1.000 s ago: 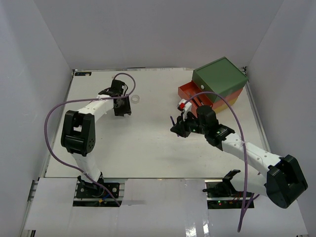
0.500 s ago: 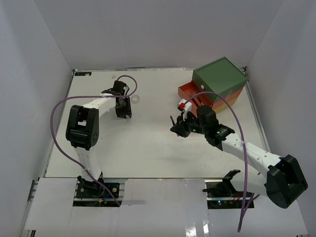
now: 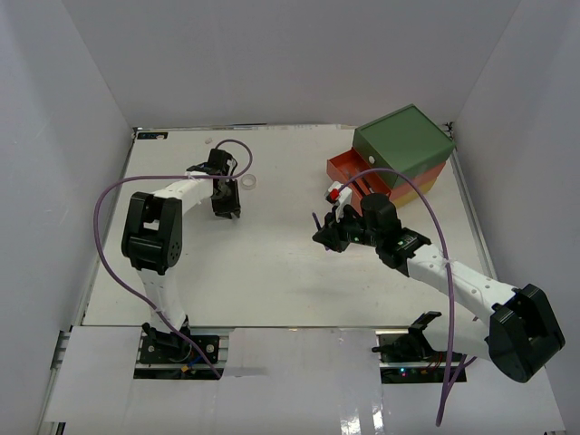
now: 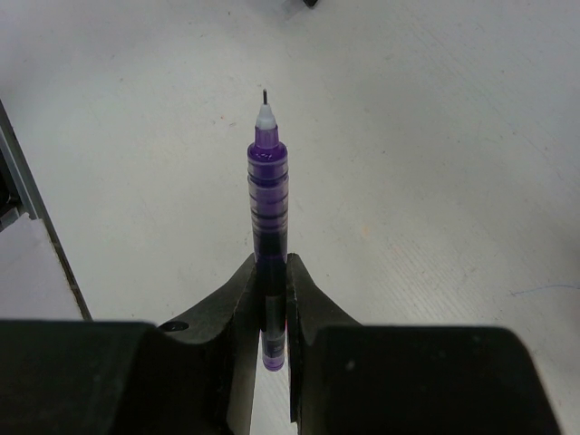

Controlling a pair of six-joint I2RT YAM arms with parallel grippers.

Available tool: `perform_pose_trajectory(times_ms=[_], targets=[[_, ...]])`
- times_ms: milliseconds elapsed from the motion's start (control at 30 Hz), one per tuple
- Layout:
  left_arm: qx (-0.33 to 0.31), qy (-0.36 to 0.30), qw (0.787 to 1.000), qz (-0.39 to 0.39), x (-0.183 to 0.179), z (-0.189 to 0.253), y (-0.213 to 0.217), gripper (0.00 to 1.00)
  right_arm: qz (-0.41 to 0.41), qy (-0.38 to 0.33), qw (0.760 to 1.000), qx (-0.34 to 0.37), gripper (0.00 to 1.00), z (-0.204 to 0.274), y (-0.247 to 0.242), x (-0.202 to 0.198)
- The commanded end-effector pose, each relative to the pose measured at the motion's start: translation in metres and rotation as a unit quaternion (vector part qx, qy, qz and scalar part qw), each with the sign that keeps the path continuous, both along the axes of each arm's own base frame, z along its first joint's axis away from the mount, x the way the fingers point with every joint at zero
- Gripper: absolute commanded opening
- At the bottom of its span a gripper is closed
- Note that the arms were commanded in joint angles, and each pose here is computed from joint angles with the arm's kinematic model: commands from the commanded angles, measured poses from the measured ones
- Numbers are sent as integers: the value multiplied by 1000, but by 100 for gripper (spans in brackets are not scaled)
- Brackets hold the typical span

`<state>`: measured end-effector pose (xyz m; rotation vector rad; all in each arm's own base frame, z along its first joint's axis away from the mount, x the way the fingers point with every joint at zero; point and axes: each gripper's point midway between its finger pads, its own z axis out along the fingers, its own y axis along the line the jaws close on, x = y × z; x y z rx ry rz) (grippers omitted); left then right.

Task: Sort the stationery into containers
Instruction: Close the pen cap on the pen.

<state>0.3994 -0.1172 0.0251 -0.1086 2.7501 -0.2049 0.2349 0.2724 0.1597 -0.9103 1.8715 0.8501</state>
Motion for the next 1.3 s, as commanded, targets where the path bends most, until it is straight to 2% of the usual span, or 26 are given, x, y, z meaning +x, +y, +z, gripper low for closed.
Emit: perform_pose_trajectory(times_ms=[0,333,633,967,1133,1267], targets=[[2,-10,1000,-3,7,10,2,40,4,-23,1000,15,8,10,2,2],[-3,3,1000,-4,5,3,-1,30,7,-21,1000,15,8,9,3,2],[-24,8,1000,-5,1,5,-12,0,18,-20,999,18,8,11,5,-1],[-99,-74,992,-12,8,69,-33,0,51,-18,998,25,8,22,20,-12],[-165,-161,972,-33,11,127,-53,0,75,-18,996,33,8,33,40,-18],[-197,-194,959,-56,2,153,-64,0,86,-11,996,34,8,34,53,-17]])
